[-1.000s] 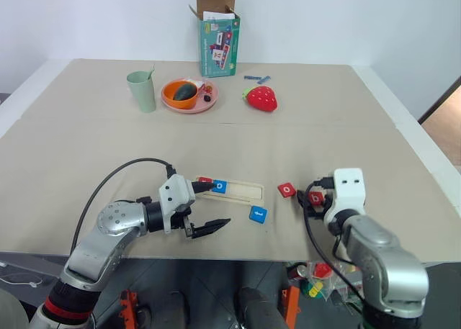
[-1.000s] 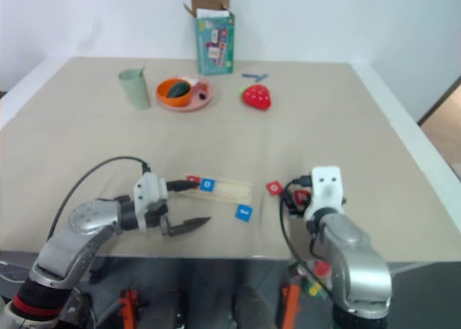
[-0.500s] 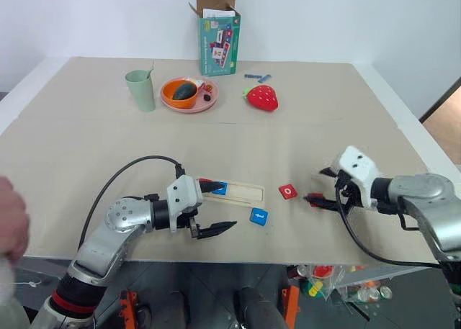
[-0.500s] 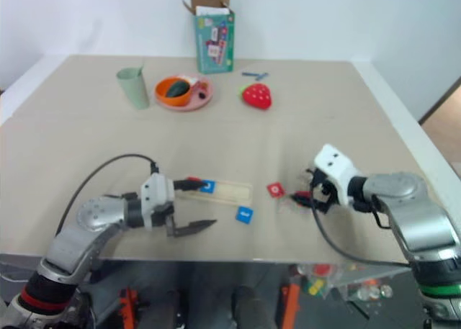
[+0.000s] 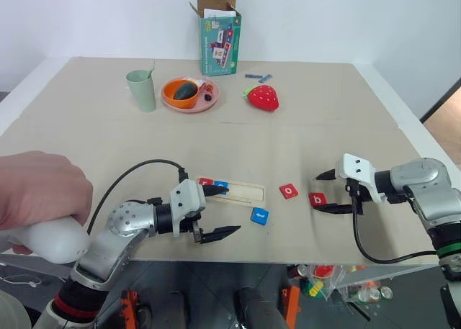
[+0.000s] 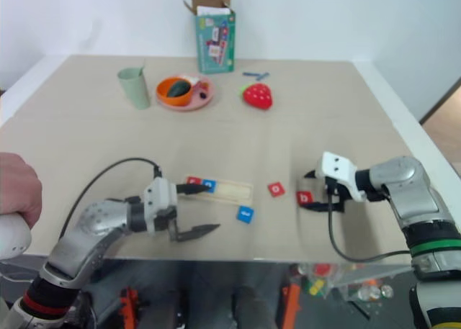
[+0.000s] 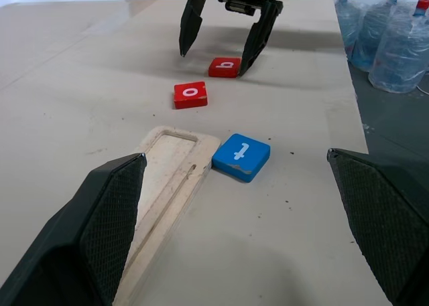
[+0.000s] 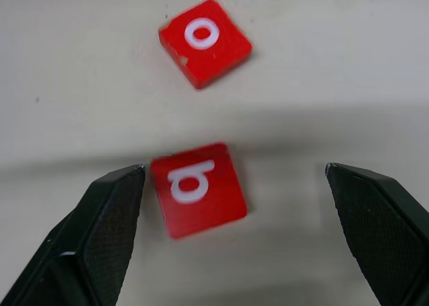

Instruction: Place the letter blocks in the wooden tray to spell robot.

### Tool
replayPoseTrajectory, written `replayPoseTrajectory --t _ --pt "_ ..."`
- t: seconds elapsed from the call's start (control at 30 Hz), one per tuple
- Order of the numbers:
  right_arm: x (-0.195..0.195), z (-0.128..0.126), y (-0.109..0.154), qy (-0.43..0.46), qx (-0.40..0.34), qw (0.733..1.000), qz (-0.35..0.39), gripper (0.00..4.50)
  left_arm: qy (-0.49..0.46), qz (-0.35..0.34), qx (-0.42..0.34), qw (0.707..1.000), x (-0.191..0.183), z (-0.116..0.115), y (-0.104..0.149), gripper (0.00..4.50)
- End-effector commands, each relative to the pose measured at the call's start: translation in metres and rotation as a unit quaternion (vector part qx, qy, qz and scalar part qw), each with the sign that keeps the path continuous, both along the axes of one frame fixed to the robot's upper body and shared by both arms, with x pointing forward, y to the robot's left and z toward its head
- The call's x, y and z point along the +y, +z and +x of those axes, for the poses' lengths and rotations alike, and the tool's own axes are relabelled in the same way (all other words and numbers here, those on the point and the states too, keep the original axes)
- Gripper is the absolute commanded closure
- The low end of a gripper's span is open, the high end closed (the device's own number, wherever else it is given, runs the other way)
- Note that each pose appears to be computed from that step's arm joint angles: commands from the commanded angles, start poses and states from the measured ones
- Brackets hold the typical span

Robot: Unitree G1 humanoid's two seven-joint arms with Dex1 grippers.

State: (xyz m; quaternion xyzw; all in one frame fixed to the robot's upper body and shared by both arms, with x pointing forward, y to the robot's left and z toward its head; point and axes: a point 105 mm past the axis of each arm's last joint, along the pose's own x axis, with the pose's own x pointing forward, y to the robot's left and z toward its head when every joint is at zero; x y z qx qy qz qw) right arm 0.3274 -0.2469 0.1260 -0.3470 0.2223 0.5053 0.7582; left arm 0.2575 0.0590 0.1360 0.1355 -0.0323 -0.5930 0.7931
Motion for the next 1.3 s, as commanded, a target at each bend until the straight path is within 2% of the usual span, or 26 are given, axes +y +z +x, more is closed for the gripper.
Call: replayPoseTrajectory --t 0.03,0.1,0.33,0.37,0.47,0.6,0.7,0.87,1.07,1.3 --pt "0.001 0.002 0.005 0.013 -0.003 1.0 -0.001 0.28 -0.003 -0.003 -0.024 1.0 0.0 -0.004 0.01 0.0" --pt "0.001 0.001 0.003 0.014 0.0 1.0 0.006 0.8 -0.002 -0.003 -0.024 1.0 0.0 -0.004 0.01 0.0" --pt "-0.001 -0.001 -0.001 0.018 0.011 1.0 0.011 3.22 -0.005 0.0 -0.023 1.0 -0.001 -0.004 0.009 0.0" --pt "-0.002 -0.001 -0.001 0.018 0.009 1.0 0.013 3.32 -0.006 0.0 -0.023 1.0 -0.001 -0.004 0.009 0.0" --pt "0.0 0.0 0.004 0.024 -0.005 0.999 0.022 3.32 0.0 -0.004 -0.02 1.0 0.0 -0.003 0.008 0.0" --pt "0.019 0.007 0.034 0.028 -0.037 0.996 0.072 3.32 0.045 -0.021 -0.012 0.999 0.012 0.007 0.008 0.0" --pt "0.043 0.01 0.058 0.038 -0.059 0.991 0.112 3.32 0.079 -0.03 -0.005 0.996 0.026 0.012 0.007 0.0" --pt "0.097 0.018 0.079 0.045 -0.091 0.983 0.151 3.32 0.134 -0.041 0.003 0.99 0.051 0.019 0.006 0.0" --pt "0.155 0.03 0.048 0.043 -0.084 0.985 0.144 3.32 0.177 -0.046 0.009 0.983 0.068 0.023 0.002 0.0" --pt "0.17 0.023 0.028 0.065 -0.043 0.99 0.118 3.32 0.186 -0.043 0.007 0.982 0.07 0.02 -0.001 0.0"
